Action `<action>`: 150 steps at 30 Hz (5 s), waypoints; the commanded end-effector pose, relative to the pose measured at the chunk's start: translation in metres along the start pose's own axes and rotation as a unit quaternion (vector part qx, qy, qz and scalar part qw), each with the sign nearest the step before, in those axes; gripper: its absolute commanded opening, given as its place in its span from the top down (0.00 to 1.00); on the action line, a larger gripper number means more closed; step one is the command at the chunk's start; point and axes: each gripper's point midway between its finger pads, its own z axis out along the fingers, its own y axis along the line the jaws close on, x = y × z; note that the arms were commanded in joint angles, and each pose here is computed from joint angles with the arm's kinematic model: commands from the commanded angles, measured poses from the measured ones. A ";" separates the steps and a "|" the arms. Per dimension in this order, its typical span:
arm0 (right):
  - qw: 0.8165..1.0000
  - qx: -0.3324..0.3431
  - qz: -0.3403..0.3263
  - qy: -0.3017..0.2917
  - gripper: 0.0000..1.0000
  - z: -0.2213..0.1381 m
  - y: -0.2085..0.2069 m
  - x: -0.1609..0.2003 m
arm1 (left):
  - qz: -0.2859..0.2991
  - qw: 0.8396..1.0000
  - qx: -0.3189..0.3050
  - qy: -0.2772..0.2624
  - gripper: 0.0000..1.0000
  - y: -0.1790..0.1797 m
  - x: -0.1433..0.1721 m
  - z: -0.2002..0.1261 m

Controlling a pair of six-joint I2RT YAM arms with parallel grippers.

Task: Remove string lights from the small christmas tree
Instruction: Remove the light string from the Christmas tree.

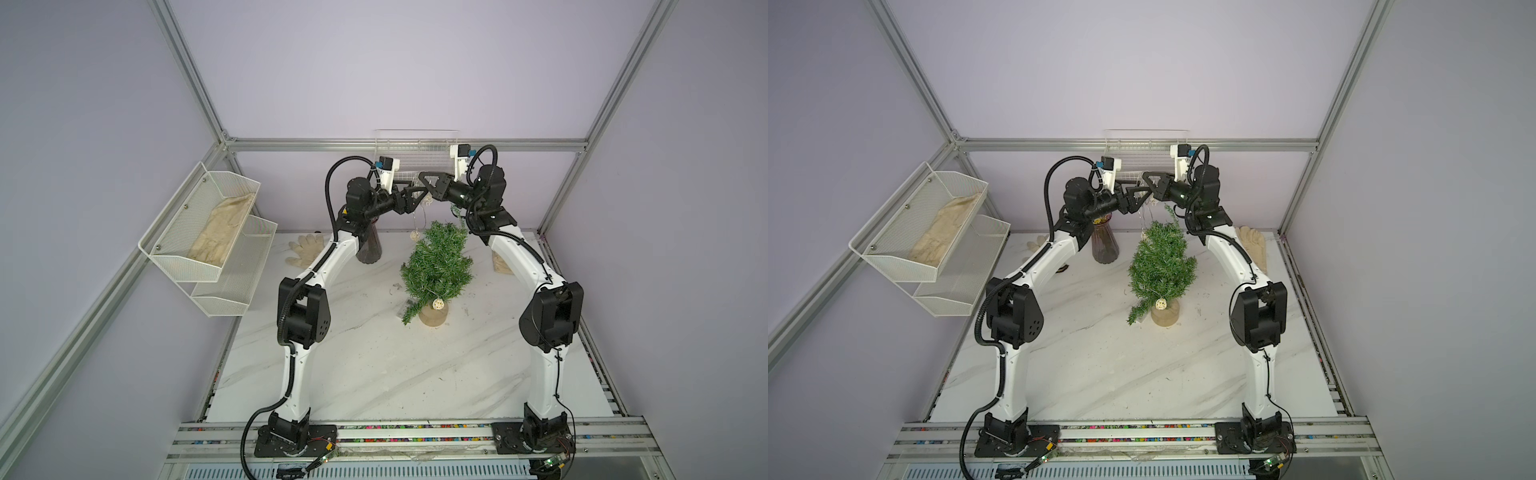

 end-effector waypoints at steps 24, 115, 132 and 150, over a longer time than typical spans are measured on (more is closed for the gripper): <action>0.999 -0.039 0.007 0.018 1.00 0.004 0.024 0.001 | 0.072 0.993 0.034 -0.087 0.29 -0.032 -0.035 -0.014; 0.944 0.206 0.216 0.142 0.36 -0.276 0.050 0.189 | -0.123 0.981 -0.124 0.089 0.98 -0.220 0.113 -0.174; 0.937 0.095 0.319 0.101 0.51 -0.283 0.099 0.233 | -0.131 0.975 -0.162 0.078 1.00 -0.211 0.124 -0.188; 0.934 0.083 0.341 0.069 0.55 -0.254 0.085 0.239 | -0.111 0.976 -0.166 0.081 0.99 -0.209 0.126 -0.176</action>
